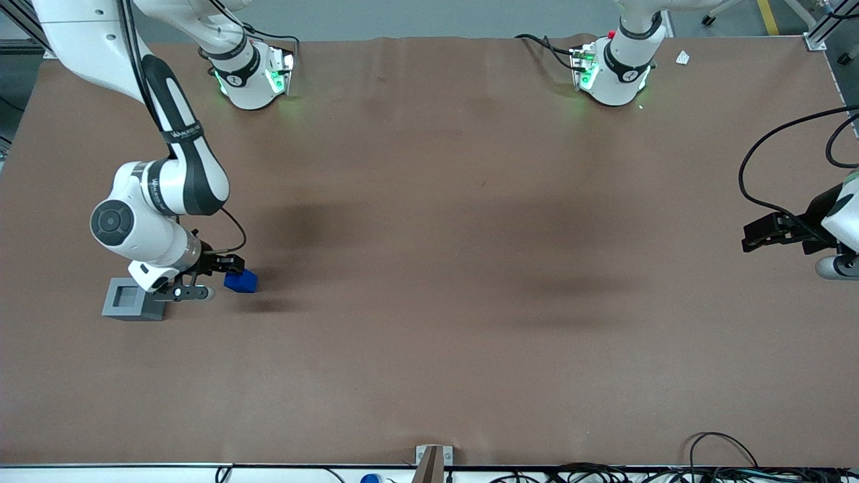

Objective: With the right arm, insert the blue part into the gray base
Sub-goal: 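Move the open right gripper down over the blue block, then close the right gripper on the blue block and lift it, then carry the blue block over the gray base and lower it into the recess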

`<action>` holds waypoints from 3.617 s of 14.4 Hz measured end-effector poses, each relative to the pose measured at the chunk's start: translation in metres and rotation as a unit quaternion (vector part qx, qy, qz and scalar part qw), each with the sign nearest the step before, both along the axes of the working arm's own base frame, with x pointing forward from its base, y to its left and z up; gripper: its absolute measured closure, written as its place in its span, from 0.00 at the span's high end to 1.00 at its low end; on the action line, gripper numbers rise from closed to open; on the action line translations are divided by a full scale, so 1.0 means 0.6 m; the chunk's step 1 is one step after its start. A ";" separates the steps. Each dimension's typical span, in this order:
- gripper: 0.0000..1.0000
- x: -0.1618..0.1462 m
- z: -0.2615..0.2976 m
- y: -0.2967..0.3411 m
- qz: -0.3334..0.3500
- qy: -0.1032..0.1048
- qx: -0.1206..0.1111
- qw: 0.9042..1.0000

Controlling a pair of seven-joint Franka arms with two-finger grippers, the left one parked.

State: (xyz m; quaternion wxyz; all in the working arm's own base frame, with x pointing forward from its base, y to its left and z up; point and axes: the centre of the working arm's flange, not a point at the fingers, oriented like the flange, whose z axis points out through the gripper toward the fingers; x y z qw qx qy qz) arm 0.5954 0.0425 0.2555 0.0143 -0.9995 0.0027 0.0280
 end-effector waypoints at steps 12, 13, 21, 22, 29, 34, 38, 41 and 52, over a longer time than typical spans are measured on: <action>0.61 0.003 -0.059 0.005 -0.027 -0.003 0.001 1.000; 0.50 0.003 -0.060 0.004 -0.028 -0.003 0.001 1.000; 0.51 0.056 0.029 -0.103 -0.078 0.020 0.005 0.997; 0.51 0.070 0.065 -0.134 -0.088 0.029 0.008 0.996; 0.51 0.107 0.238 -0.287 -0.084 0.027 0.006 0.996; 0.51 0.117 0.165 -0.393 -0.064 0.042 0.001 0.997; 0.51 0.127 0.115 -0.403 -0.062 0.050 0.002 0.997; 0.51 0.130 0.106 -0.400 -0.060 0.048 0.002 0.997; 0.51 0.117 0.060 -0.398 -0.030 0.059 0.002 0.998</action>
